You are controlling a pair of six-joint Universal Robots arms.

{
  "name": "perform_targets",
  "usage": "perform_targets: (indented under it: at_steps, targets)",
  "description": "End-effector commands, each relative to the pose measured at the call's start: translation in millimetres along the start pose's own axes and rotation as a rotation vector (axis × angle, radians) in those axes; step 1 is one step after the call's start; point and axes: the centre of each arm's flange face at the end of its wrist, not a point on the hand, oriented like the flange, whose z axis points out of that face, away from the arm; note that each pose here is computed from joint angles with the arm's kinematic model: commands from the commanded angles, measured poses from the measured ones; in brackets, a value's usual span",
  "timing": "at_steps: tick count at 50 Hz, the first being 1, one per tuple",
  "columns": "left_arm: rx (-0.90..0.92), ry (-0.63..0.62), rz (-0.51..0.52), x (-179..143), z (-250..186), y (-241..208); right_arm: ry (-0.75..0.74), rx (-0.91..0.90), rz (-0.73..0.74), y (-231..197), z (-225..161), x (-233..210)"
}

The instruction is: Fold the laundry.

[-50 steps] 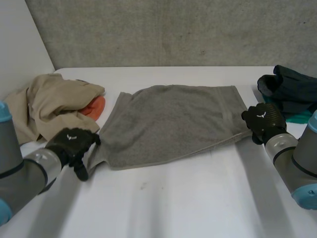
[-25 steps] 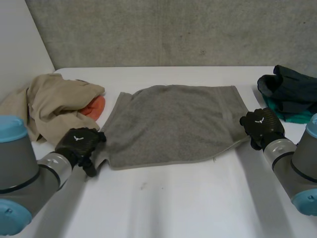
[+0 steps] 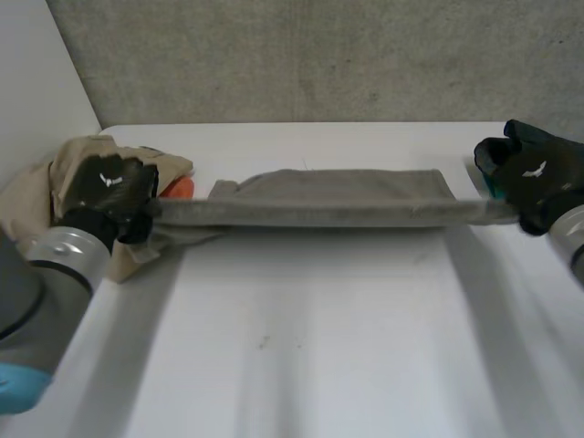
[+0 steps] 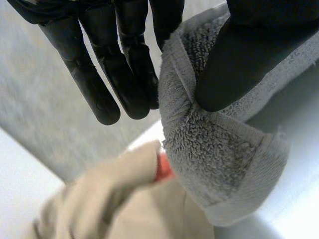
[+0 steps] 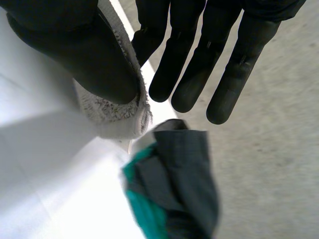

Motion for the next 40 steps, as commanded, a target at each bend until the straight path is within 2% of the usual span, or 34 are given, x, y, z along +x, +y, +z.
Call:
perform_targets:
  at_steps: [1, 9, 18, 27, 40]
  targets:
    - [0.084, 0.099, 0.098, -5, -38, -38, 0.059, 0.023, -0.058, -43, -44, 50]
    - [-0.022, 0.196, 0.147, 12, -47, -4, -0.017, -0.051, -0.037, -38, -54, 47]
    - [-0.2, 0.237, 0.185, 26, -19, 59, -0.108, -0.132, -0.024, -2, -24, 13]
    - [-0.257, 0.243, 0.172, 25, -14, 74, -0.164, -0.193, -0.004, 27, -1, -12]
    - [-0.33, 0.285, 0.159, 28, -27, 80, -0.151, -0.185, -0.008, 32, 8, -15]
